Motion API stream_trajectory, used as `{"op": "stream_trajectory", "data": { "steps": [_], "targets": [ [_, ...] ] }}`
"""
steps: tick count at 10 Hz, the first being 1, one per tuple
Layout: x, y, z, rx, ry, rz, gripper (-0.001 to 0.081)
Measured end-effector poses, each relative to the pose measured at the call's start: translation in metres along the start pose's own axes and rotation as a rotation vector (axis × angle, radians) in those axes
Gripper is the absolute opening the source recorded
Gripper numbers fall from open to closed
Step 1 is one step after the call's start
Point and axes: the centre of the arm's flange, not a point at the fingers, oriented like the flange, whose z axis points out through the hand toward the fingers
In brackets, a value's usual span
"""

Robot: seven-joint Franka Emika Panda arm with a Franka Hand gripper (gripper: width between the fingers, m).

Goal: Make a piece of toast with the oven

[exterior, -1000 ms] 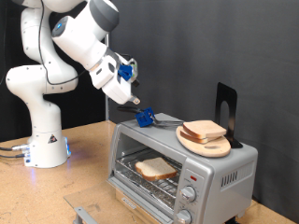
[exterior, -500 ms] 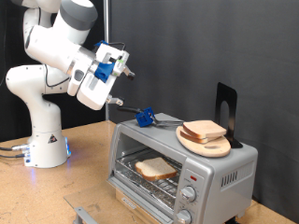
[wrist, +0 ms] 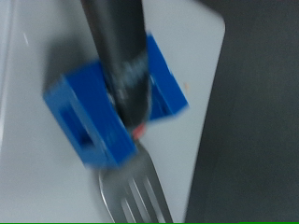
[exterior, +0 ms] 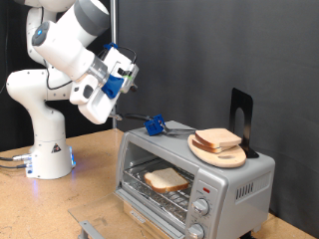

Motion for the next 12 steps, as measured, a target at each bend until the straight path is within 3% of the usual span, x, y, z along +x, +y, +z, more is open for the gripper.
{"op": "stream_trajectory", "data": {
  "steps": [2,6,9,12],
  "targets": [
    [0.014,0.016,-0.01,-0.047,-0.047,0.029,0.0808],
    [0.022,0.025,-0.017,-0.022,-0.046,0.038,0.0808],
    [0.045,0.058,-0.04,0.042,0.04,0.052,0.0808],
    [0.075,0.096,-0.049,0.045,0.093,0.085,0.0808]
  ]
}}
